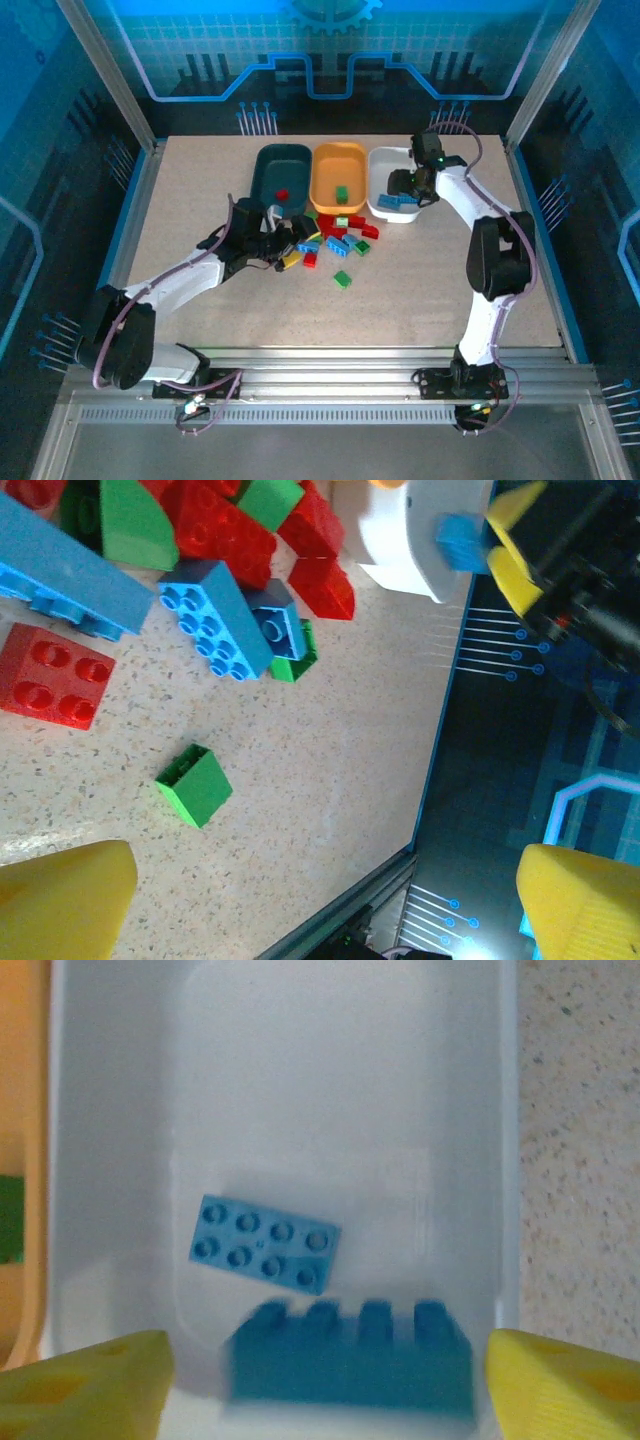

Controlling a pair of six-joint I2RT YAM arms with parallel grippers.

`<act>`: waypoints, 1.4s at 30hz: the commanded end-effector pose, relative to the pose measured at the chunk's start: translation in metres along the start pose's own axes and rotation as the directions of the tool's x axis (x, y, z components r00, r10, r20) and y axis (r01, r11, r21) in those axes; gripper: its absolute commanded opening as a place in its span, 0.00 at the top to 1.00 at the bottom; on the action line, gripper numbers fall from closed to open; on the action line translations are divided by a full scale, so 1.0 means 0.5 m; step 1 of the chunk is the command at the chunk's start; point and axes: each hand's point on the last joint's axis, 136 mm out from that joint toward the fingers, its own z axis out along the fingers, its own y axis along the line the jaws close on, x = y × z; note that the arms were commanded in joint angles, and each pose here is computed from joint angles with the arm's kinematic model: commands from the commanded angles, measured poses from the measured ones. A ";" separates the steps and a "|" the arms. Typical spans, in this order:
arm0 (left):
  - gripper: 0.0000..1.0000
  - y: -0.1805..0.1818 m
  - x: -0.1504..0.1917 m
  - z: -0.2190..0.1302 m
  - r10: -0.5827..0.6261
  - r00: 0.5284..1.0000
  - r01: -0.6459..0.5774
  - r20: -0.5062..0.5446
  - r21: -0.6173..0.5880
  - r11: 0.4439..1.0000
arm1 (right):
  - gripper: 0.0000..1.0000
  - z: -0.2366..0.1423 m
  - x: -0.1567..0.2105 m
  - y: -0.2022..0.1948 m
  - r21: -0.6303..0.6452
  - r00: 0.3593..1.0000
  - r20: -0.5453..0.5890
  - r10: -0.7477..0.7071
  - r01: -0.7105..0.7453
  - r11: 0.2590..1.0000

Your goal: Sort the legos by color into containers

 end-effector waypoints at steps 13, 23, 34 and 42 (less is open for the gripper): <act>0.01 -0.020 -0.003 -0.050 0.109 0.993 -0.108 0.055 -0.012 0.994 | 0.12 -0.221 0.205 0.152 -0.117 0.985 0.103 -0.139 0.150 0.982; 0.01 0.029 0.019 -0.047 0.060 0.997 -0.058 0.040 -0.033 0.998 | 0.25 -0.140 0.484 0.285 -0.228 0.887 -0.066 -0.458 0.433 0.872; 0.01 0.058 0.031 -0.118 0.069 0.991 -0.058 0.118 -0.100 0.993 | 0.27 -0.032 0.499 0.323 -0.204 0.795 -0.094 -0.599 0.574 0.793; 0.01 0.089 0.044 -0.139 0.036 0.989 -0.020 0.146 -0.106 0.994 | 0.64 -0.022 0.483 0.311 -0.104 0.801 -0.096 -0.591 0.582 0.806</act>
